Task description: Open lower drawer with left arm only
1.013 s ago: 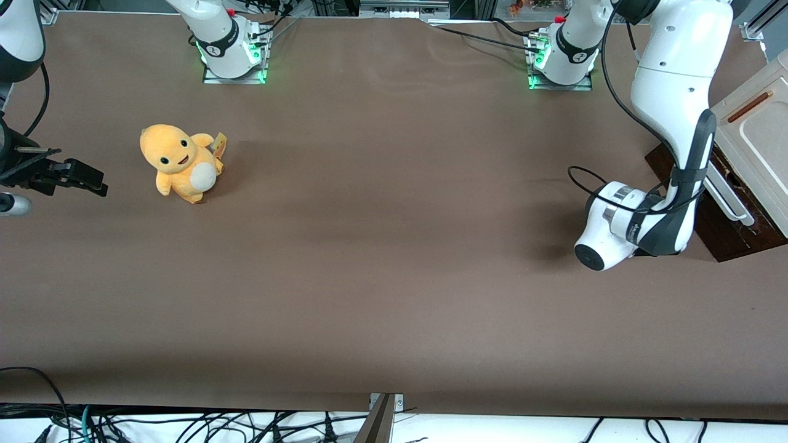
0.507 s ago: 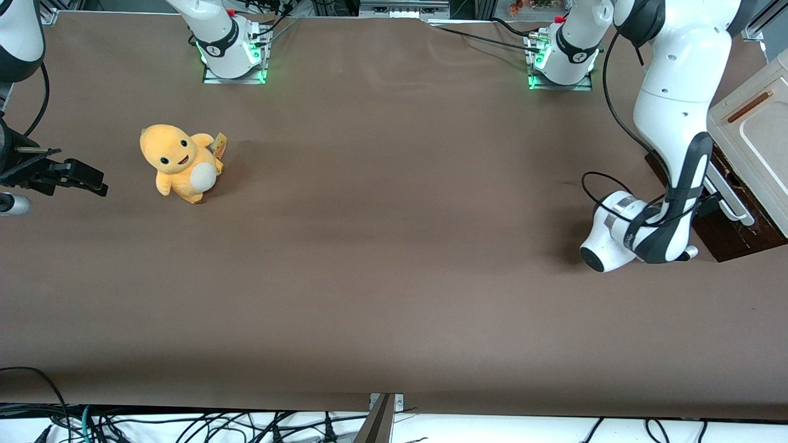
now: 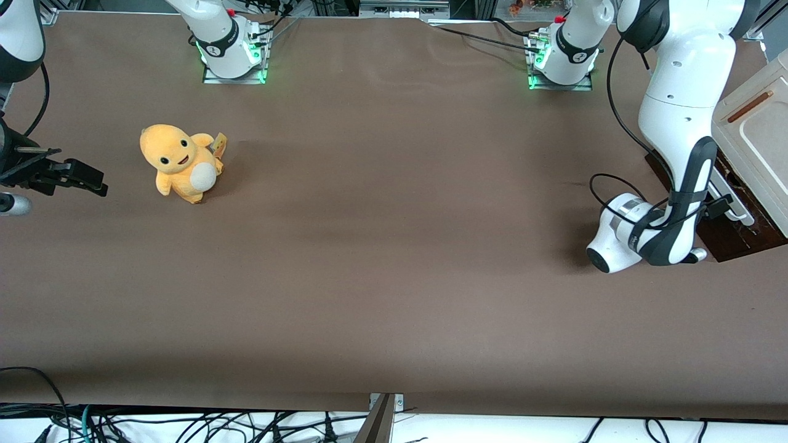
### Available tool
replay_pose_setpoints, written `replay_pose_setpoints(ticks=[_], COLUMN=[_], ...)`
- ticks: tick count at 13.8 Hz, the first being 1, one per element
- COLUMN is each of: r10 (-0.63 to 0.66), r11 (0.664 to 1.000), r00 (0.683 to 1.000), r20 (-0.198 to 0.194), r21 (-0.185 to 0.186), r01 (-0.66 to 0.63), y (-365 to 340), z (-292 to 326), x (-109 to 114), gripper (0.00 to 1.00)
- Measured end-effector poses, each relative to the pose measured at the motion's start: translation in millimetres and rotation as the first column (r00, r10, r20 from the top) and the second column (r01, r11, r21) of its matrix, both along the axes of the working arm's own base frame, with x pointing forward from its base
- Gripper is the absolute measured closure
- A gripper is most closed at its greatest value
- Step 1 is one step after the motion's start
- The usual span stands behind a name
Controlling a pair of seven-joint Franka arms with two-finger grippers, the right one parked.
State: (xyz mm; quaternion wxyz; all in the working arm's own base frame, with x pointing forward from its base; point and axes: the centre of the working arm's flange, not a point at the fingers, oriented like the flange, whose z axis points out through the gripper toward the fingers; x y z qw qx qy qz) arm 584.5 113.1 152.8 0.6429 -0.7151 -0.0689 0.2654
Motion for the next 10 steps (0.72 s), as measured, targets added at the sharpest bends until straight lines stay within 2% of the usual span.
replay_pose_setpoints(ticks=[1, 2, 5, 6, 7, 10], r10=[0.003, 0.004, 0.002, 0.0, 0.002, 0.0], r11=[1.0, 1.0, 1.0, 1.0, 1.0, 1.0], r00=[1.0, 1.0, 1.0, 1.0, 1.0, 1.0], r20=[0.002, 0.002, 0.003, 0.005, 0.02, 0.026], r21=[0.0, -0.001, -0.002, 0.001, 0.011, 0.014], r01=[-0.003, -0.004, -0.002, 0.0, -0.002, -0.001], y=[3.0, 4.4, 3.9, 3.6, 3.5, 2.7], z=[0.3, 0.2, 0.1, 0.7, 1.7, 1.6], x=[0.1, 0.0, 0.2, 0.7, 0.9, 1.1], gripper=[0.23, 0.29, 0.64, 0.73, 0.77, 0.78])
